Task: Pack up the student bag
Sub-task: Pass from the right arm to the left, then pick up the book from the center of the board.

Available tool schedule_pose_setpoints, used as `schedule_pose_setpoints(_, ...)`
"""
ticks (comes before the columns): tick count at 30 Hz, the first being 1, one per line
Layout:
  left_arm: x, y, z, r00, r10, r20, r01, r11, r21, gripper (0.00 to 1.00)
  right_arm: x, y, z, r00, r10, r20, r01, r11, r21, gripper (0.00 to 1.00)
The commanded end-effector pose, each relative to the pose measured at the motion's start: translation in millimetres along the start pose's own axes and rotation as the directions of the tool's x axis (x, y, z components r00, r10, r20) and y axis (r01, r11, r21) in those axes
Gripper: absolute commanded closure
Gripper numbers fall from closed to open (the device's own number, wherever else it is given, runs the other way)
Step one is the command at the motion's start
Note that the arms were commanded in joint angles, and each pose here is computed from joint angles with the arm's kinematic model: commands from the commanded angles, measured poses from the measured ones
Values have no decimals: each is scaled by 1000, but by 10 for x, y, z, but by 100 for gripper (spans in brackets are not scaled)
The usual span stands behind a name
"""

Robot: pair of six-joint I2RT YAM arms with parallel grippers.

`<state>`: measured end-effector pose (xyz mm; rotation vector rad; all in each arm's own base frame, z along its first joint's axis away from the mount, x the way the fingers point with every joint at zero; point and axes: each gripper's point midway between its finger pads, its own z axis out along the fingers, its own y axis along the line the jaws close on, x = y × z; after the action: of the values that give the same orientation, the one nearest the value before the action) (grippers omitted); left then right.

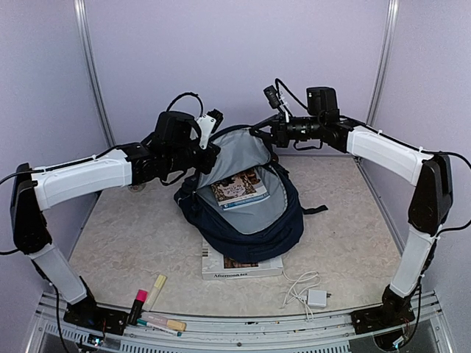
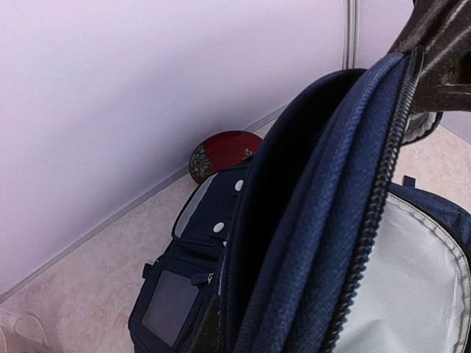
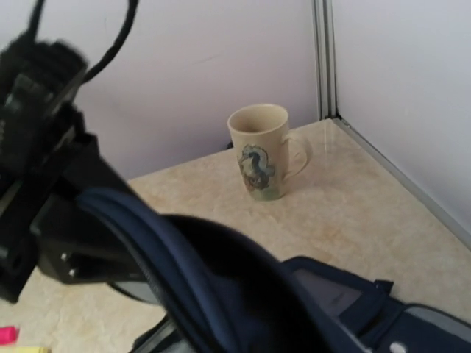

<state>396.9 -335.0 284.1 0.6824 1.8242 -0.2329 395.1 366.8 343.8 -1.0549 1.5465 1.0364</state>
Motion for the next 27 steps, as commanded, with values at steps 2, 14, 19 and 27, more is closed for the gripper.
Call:
schedule_pose_setpoints(2,-212,223,24,992,-96,76,100,994,-47,100,-287,250,-242,997,-62,41,61,998,34,42)
schedule_pose_setpoints(14,-597,1451,-368,919,-277,280,351,899,-262,100,894,214,-1273,946,301,-118,-191,817,545,14)
schedule_pose_setpoints(19,-564,1376,-284,915,-296,275,357,911,-206,100,1497,530,-1461,881,466,-78,-358,766,534,44)
schedule_pose_setpoints(27,-322,1258,-182,911,-335,242,379,911,-165,100,2418,904,-1028,663,735,-142,-667,665,336,55)
